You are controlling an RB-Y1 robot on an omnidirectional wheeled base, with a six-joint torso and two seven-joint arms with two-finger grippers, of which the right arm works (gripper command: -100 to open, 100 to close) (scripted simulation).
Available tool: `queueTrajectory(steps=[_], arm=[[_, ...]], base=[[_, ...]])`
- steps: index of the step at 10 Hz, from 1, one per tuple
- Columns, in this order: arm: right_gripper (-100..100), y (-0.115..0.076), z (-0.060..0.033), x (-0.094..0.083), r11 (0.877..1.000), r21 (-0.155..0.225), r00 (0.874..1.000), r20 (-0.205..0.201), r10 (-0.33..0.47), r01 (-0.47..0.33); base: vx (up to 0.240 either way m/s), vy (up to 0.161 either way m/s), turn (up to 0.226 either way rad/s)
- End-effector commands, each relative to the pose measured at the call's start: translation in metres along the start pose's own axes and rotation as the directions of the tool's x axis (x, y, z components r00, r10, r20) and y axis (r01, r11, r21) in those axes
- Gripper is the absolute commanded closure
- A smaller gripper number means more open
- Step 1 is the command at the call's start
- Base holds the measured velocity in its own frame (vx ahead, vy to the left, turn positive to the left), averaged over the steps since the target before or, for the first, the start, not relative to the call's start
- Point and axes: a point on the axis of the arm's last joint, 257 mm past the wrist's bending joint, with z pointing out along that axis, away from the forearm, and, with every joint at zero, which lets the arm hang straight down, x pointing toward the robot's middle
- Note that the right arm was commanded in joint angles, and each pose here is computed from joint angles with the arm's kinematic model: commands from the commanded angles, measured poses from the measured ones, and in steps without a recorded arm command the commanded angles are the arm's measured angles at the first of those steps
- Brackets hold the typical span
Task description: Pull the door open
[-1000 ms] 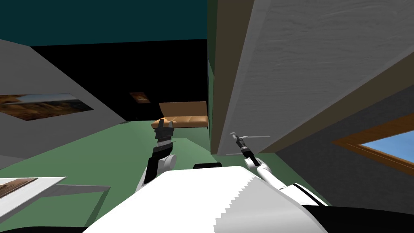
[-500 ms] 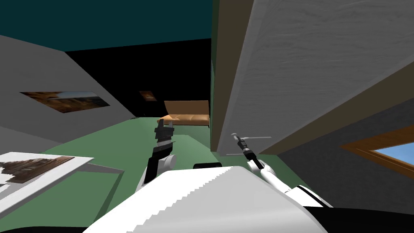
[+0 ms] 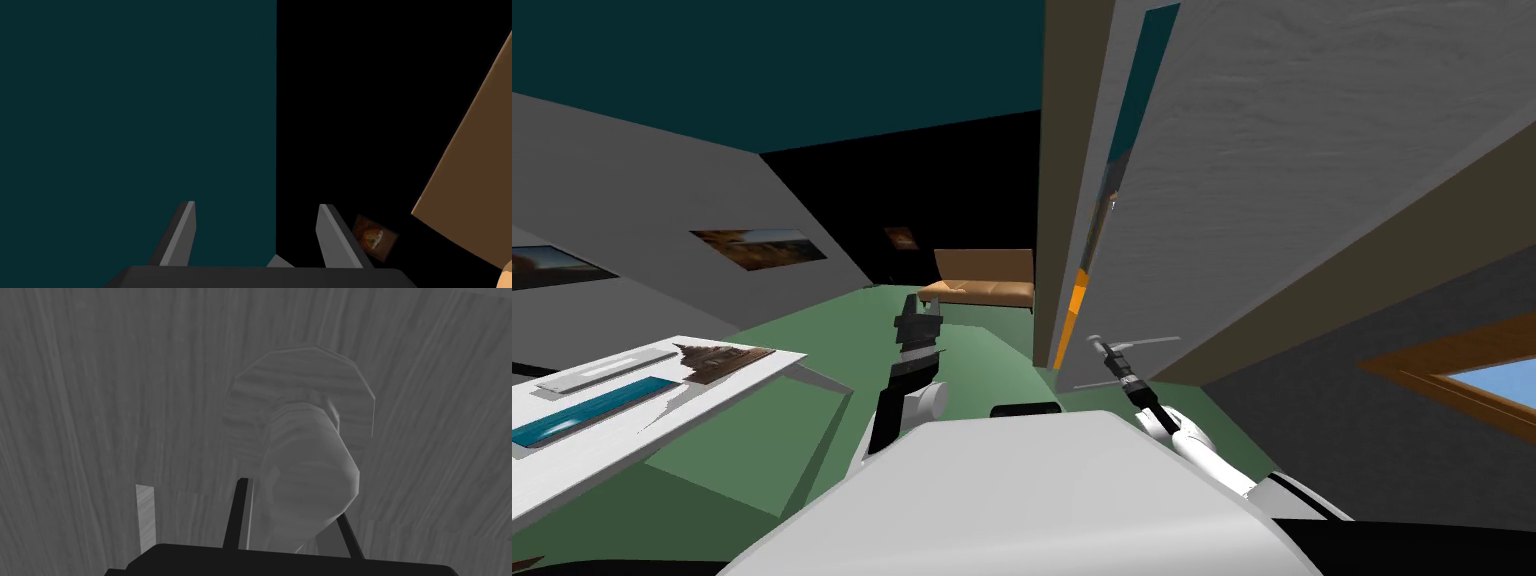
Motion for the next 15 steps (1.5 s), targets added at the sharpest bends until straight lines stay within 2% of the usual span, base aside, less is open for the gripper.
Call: queueTrajectory(steps=[1,2,5,10,11,12,15], arm=[[100,0.000,0.0000,0.000,1.000,0.000,1.000,0.000,0.000,0.000],[100,-0.001,-0.0123,-0.001,1.000,-0.001,1.000,-0.013,0.002,-0.002],[100,-0.001,-0.0245,-0.004,1.000,-0.005,1.000,-0.024,0.000,0.000],[100,0.002,-0.0564,-0.012,1.000,-0.013,0.998,-0.056,-0.004,0.003],[100,-0.001,-0.0504,-0.009,1.000,-0.011,0.998,-0.056,0.000,-0.001],[100,-0.001,-0.0560,-0.010,1.000,-0.011,0.998,-0.063,0.002,-0.002],[100,0.000,-0.0623,-0.011,1.000,-0.013,0.997,-0.073,-0.001,0.000]], base=[[-0.073,-0.033,0.026],[-0.122,-0.070,0.189],[-0.182,-0.081,0.159],[-0.205,-0.080,0.171],[-0.112,-0.023,0.029],[-0.160,-0.084,0.209],[-0.238,-0.101,0.191]])
